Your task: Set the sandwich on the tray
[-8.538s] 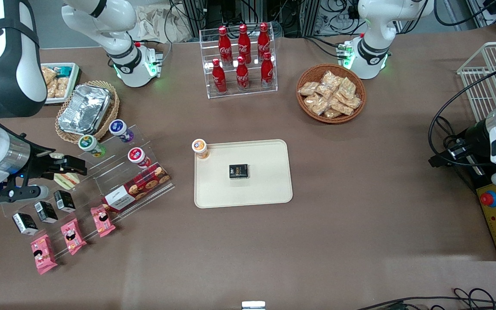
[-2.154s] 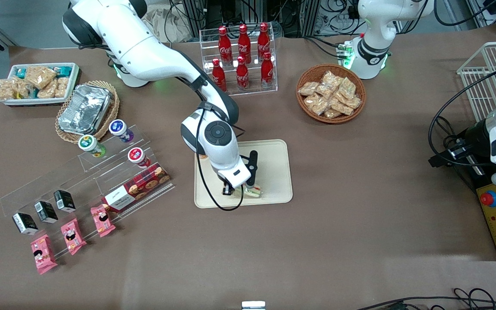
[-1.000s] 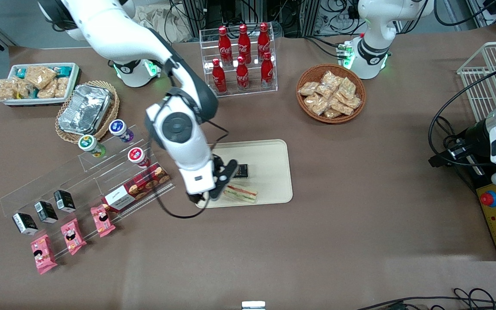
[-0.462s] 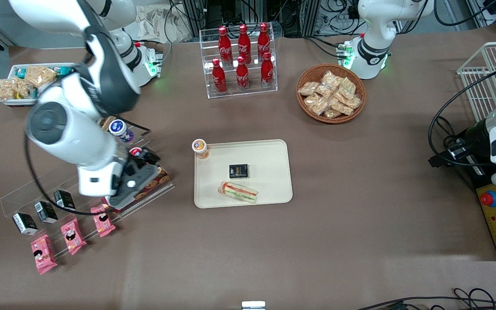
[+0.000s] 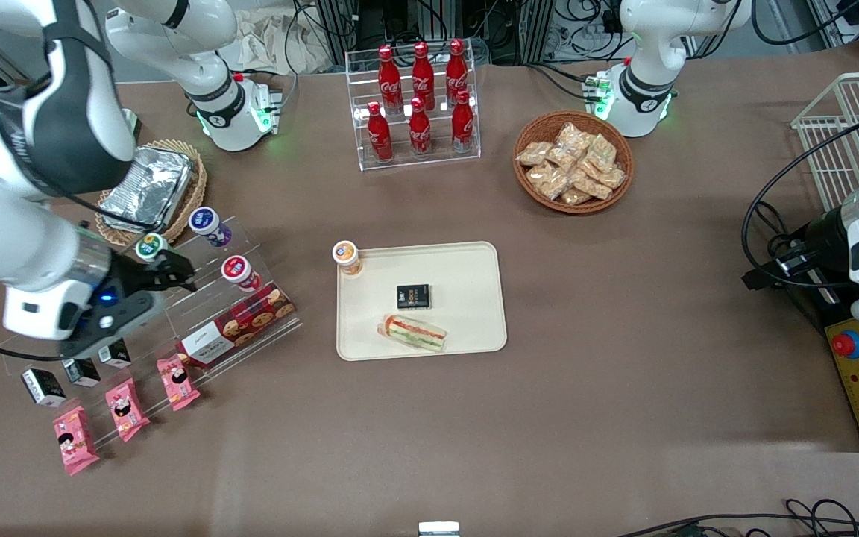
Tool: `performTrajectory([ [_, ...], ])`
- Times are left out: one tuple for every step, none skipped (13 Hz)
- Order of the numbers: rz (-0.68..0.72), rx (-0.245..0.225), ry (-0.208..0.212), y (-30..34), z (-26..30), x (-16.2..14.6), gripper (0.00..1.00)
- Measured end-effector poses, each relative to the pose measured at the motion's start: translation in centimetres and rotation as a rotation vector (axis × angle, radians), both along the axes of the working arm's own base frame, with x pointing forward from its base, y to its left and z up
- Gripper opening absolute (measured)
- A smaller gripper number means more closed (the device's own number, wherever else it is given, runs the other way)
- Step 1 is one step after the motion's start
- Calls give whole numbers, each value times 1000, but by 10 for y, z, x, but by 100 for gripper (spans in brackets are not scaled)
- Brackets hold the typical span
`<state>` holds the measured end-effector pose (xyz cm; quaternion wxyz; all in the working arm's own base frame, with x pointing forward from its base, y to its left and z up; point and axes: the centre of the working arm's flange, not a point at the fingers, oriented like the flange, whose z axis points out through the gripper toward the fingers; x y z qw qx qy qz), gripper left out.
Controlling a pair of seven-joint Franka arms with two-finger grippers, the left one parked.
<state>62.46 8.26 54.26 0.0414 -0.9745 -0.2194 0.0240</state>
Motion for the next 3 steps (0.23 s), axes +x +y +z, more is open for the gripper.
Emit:
performTrajectory([
  [-63,-6,11,-7,5,-2,99],
  [-113,-10,15,-10,10,-3,99],
  [-158,-13,16,-11,14,-5,99],
])
